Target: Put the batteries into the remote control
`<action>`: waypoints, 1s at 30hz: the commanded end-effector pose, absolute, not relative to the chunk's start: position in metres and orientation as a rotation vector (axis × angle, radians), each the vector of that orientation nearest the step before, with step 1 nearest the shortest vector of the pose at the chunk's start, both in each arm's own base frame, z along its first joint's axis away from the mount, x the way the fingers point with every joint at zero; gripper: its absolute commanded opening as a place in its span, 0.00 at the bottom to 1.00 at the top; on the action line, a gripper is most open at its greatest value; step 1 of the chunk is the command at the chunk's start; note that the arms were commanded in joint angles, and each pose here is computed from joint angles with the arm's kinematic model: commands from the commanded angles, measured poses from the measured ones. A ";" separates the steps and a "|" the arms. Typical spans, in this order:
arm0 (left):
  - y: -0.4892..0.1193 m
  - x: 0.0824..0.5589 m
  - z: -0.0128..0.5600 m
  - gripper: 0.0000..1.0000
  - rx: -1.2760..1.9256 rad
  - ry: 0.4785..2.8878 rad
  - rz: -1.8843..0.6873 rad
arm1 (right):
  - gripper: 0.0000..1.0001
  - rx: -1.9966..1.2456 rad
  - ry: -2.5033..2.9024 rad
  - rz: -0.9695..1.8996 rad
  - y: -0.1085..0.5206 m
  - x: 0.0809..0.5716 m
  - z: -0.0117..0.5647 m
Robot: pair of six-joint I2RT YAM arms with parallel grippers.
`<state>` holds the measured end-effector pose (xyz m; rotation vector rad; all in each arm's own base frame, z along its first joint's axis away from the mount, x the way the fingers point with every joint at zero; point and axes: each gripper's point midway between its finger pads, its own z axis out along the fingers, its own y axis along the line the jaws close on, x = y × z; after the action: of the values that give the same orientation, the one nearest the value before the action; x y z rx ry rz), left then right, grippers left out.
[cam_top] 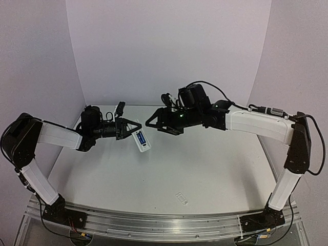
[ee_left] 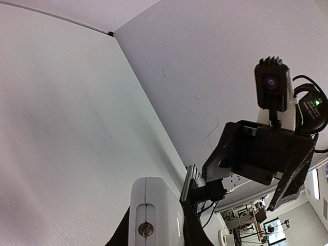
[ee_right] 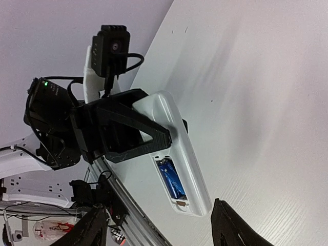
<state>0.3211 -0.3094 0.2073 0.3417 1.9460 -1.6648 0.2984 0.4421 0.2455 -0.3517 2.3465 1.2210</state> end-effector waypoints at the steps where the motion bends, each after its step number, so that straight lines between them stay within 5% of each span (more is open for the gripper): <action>1: -0.311 0.320 0.250 0.00 0.406 1.804 -1.665 | 0.67 -0.330 2.421 1.434 0.463 0.289 0.241; 23: -0.308 0.311 0.253 0.00 0.378 1.766 -1.719 | 0.68 -0.089 2.420 1.609 0.484 0.310 0.229; 30: -0.307 0.314 0.252 0.00 0.367 1.773 -1.706 | 0.62 -0.081 2.446 1.631 0.489 0.310 0.223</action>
<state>0.3172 -0.3085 0.2256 0.3236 1.8699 -1.7148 0.3082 0.4797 0.2100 -0.0730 2.4778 1.5606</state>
